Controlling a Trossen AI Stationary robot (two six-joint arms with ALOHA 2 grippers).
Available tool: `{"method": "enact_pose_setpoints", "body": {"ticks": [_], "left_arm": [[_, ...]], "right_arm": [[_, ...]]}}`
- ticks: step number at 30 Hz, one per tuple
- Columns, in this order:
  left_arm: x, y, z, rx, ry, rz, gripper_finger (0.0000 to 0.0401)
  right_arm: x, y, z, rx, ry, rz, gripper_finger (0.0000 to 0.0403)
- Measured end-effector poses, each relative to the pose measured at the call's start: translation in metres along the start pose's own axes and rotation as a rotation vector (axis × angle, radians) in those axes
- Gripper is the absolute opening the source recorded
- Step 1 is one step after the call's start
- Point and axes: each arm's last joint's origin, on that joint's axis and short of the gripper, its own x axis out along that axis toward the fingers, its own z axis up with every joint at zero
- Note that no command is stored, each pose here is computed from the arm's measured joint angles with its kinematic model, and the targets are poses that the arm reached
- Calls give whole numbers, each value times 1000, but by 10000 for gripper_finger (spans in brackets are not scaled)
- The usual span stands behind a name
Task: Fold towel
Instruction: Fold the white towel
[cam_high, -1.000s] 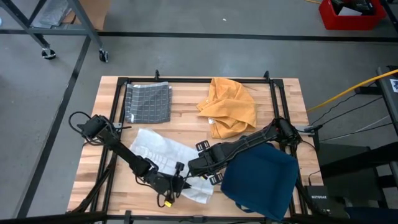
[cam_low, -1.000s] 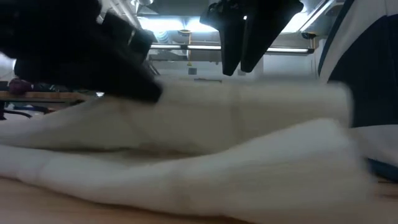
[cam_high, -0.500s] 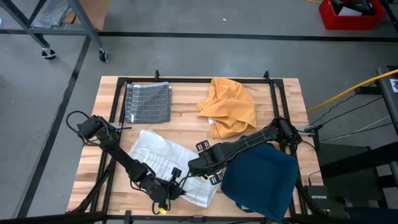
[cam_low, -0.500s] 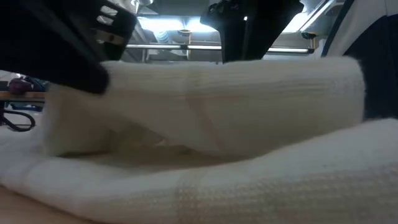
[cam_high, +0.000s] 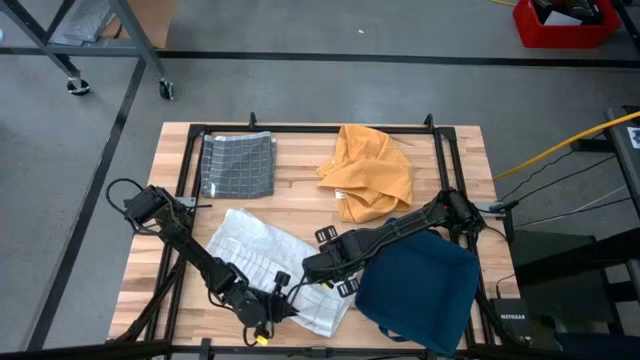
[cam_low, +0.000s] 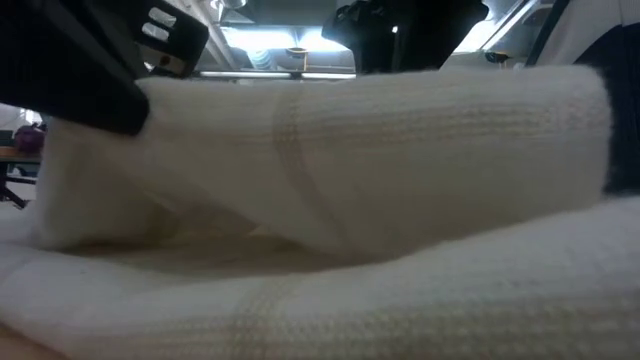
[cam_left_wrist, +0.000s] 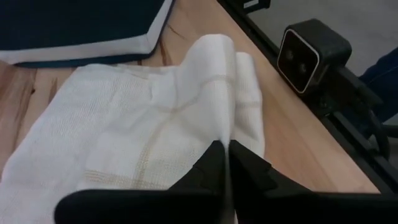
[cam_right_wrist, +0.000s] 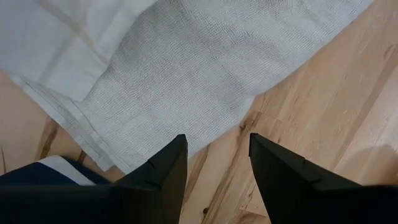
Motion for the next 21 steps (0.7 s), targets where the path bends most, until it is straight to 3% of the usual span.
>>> {"method": "enact_pose_setpoints", "body": {"ticks": [4, 10, 15, 21], "left_arm": [[0, 0, 0, -100, 0, 1, 46], [0, 0, 0, -198, -1, -1, 125], [-3, -7, -1, -150, -3, -19, 178], [-3, -7, -8, -44, 58, -10, 203]], "right_arm": [[0, 0, 0, 0, 0, 0, 174], [0, 0, 0, 0, 0, 0, 174], [0, 0, 0, 0, -1, 0, 174], [0, 0, 0, 1, -4, 0, 174]]}}
